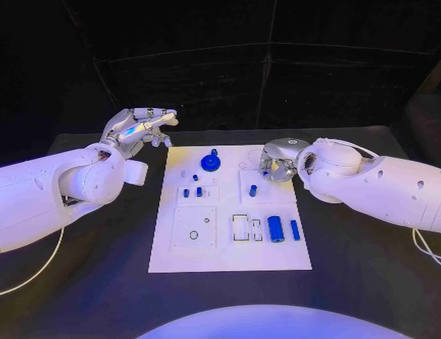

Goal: Assemble the parts on the task board

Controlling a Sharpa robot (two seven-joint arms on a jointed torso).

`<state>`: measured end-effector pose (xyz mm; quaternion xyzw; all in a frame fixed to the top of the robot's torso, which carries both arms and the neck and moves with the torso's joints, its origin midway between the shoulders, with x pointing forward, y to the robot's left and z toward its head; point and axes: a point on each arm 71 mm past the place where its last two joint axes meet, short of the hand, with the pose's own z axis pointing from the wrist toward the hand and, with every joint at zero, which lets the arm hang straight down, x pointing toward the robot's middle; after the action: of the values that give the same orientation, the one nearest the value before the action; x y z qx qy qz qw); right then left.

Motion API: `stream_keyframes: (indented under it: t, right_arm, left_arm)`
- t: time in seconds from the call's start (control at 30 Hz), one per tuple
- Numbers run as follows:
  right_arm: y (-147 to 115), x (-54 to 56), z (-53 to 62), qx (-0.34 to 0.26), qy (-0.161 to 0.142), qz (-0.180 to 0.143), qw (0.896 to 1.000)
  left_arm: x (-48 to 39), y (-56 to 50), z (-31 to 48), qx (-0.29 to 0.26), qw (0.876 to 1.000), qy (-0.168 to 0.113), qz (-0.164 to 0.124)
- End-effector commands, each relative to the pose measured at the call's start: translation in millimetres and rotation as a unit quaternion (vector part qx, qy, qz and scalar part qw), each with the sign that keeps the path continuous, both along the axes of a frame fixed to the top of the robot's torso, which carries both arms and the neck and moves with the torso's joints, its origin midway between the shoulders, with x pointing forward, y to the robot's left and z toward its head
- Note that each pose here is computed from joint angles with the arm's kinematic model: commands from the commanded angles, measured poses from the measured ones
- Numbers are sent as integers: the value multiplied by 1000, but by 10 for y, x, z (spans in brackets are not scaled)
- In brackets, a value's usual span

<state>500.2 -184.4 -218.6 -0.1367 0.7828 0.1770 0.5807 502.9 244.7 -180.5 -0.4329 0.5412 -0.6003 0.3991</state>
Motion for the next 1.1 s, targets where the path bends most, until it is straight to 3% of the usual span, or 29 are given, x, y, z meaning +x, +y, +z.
stream_keyframes:
  t: [0.03, 0.57, 1.1]
  right_arm:
    - [-15, -18, -54, -15, 4, -8, 1000]
    - [-46, -83, 60, 15, -44, -11, 999]
    - [-129, -232, 213, 61, -29, -21, 998]
  left_arm:
    - [1, 2, 8, -4, 1000, 1, -6]
    - [3, 85, 5, -1, 1000, 2, 2]
    - [-11, 183, 5, 5, 1000, 5, 14]
